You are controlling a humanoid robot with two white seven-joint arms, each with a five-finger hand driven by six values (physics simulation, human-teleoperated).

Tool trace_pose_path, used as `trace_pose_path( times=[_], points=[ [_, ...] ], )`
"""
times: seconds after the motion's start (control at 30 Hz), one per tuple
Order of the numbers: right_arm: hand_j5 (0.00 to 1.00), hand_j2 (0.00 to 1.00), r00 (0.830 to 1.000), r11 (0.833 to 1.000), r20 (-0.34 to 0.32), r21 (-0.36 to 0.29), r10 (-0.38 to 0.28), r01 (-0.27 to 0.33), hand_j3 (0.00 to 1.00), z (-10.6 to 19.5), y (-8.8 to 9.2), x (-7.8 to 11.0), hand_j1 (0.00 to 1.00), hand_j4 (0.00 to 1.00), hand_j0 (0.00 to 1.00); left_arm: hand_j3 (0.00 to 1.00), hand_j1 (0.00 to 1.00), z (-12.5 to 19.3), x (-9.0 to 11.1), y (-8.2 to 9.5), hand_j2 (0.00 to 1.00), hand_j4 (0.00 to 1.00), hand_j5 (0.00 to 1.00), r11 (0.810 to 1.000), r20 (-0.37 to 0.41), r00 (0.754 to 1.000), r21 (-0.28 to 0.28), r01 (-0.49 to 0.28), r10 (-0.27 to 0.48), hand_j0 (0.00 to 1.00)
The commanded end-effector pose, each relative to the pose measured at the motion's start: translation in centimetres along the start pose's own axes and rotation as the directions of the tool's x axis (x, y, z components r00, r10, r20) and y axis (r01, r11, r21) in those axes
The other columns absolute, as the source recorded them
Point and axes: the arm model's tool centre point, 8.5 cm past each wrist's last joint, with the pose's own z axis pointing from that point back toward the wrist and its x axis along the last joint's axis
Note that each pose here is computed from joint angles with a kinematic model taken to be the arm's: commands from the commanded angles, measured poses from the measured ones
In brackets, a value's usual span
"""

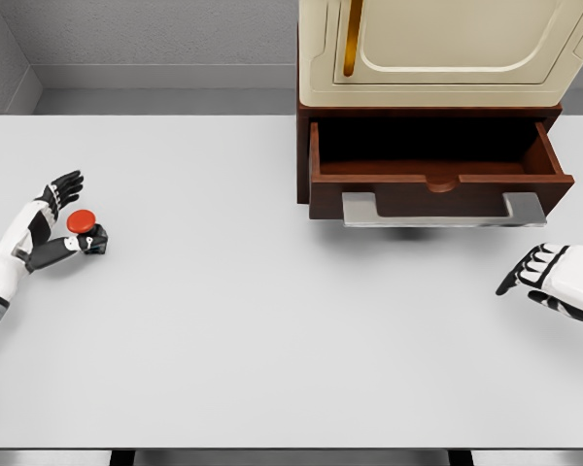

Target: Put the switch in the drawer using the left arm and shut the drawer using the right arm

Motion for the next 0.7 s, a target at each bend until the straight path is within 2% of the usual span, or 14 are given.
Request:
trace_pose_path(
  times=[0.0,0.27,0.5,0.67],
  points=[
    [0.58,0.58,1.0,1.0,0.003,-0.004,-0.003,0.003,0.58,0.0,-0.1,0.1,0.58,0.58,0.58,0.95,0.95,-0.1,-0.2,-0.4,0.95,0.95,0.95,0.995,-0.017,0.995,-0.018,0.102,-0.102,0.95],
    [0.58,0.58,1.0,1.0,0.014,-0.002,-0.01,0.01,0.58,0.0,-0.3,0.3,0.58,0.58,0.58,0.95,0.95,-0.5,1.3,-0.6,0.95,0.95,0.95,0.995,0.037,0.994,-0.019,0.101,-0.101,0.95],
    [0.56,0.56,1.0,1.0,0.013,-0.007,-0.008,0.008,0.56,0.0,-0.4,0.3,0.56,0.56,0.56,0.95,0.95,-0.3,1.5,-0.2,0.95,0.95,0.95,0.996,0.046,0.995,-0.003,0.09,-0.09,0.95],
    [0.6,0.6,1.0,1.0,0.011,-0.009,-0.007,0.007,0.6,0.0,-0.5,0.2,0.6,0.6,0.6,0.95,0.95,0.0,1.1,-0.4,0.95,0.95,0.95,0.996,0.035,0.996,-0.008,0.088,-0.088,0.95]
  ],
)
